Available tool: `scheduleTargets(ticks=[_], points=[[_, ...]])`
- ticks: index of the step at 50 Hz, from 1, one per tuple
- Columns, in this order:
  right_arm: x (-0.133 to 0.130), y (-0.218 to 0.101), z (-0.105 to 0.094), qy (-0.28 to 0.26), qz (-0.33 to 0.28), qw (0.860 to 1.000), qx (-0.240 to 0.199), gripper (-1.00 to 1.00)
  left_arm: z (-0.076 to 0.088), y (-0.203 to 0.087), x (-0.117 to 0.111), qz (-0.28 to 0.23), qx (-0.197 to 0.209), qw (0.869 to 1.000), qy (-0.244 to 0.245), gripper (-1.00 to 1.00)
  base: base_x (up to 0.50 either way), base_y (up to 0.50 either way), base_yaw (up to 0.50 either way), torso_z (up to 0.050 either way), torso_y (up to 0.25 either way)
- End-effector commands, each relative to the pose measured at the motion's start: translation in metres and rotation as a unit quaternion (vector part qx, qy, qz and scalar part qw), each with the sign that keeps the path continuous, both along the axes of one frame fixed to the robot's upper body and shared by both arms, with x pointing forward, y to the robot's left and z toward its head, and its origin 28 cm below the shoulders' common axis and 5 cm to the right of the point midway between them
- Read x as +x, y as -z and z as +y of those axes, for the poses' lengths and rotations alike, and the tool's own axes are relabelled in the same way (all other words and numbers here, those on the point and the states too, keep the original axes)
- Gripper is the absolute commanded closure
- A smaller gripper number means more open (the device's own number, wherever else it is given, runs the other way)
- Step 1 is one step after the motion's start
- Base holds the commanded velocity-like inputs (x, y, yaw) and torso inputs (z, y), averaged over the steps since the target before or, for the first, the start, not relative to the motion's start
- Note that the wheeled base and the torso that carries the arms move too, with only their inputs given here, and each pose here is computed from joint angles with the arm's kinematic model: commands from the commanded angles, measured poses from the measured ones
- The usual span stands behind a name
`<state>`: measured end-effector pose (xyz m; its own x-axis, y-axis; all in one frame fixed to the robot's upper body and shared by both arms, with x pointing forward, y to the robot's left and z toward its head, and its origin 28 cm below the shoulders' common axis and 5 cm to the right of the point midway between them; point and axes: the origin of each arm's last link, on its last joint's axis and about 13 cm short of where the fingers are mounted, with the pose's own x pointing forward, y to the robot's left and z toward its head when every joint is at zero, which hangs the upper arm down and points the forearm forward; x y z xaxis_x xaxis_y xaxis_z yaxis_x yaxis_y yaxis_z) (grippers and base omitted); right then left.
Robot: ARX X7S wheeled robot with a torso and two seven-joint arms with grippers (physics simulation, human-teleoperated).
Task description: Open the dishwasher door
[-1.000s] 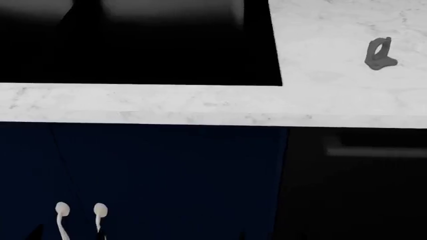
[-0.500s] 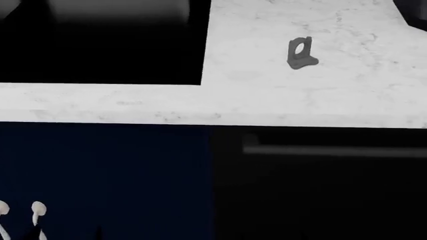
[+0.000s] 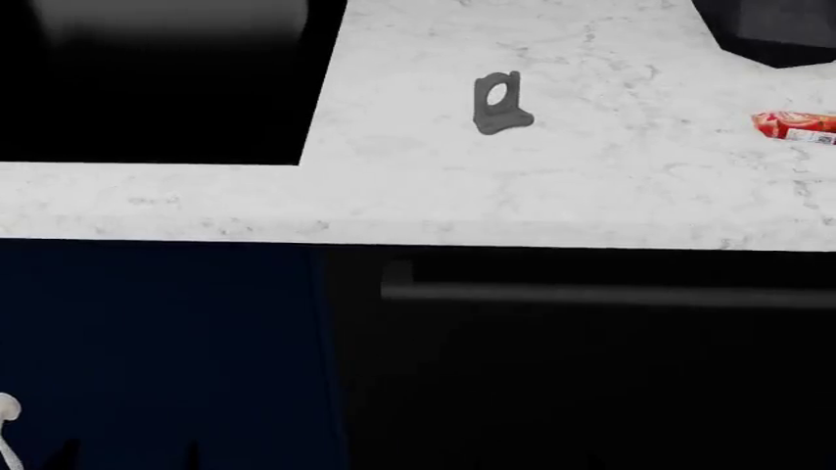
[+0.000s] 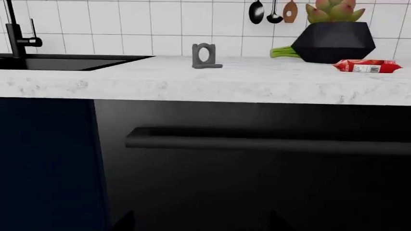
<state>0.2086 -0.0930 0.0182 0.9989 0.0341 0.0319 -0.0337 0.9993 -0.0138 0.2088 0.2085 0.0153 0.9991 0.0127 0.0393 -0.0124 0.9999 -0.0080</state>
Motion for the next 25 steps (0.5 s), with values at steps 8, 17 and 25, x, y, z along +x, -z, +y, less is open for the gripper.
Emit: scheduleTargets(ticks=[8, 17, 25], points=[[-0.0004, 0.0018, 0.0006, 0.001, 0.002, 1.000, 0.002, -1.00, -0.0008, -0.0025, -0.0006, -0.003, -0.015, 1.000, 0.012, -1.00, 0.00, 0.00, 0.00, -0.033, 0.000], [-0.0010, 0.0012, -0.0001, 0.003, 0.002, 1.000, 0.002, -1.00, -0.0020, -0.0029, -0.0006, -0.006, -0.012, 1.000, 0.015, -1.00, 0.00, 0.00, 0.00, -0.050, 0.000], [-0.0005, -0.0003, 0.0001, 0.003, -0.001, 1.000, 0.004, -1.00, -0.0008, -0.0015, 0.0003, -0.015, -0.009, 1.000, 0.016, -1.00, 0.00, 0.00, 0.00, -0.038, 0.000]])
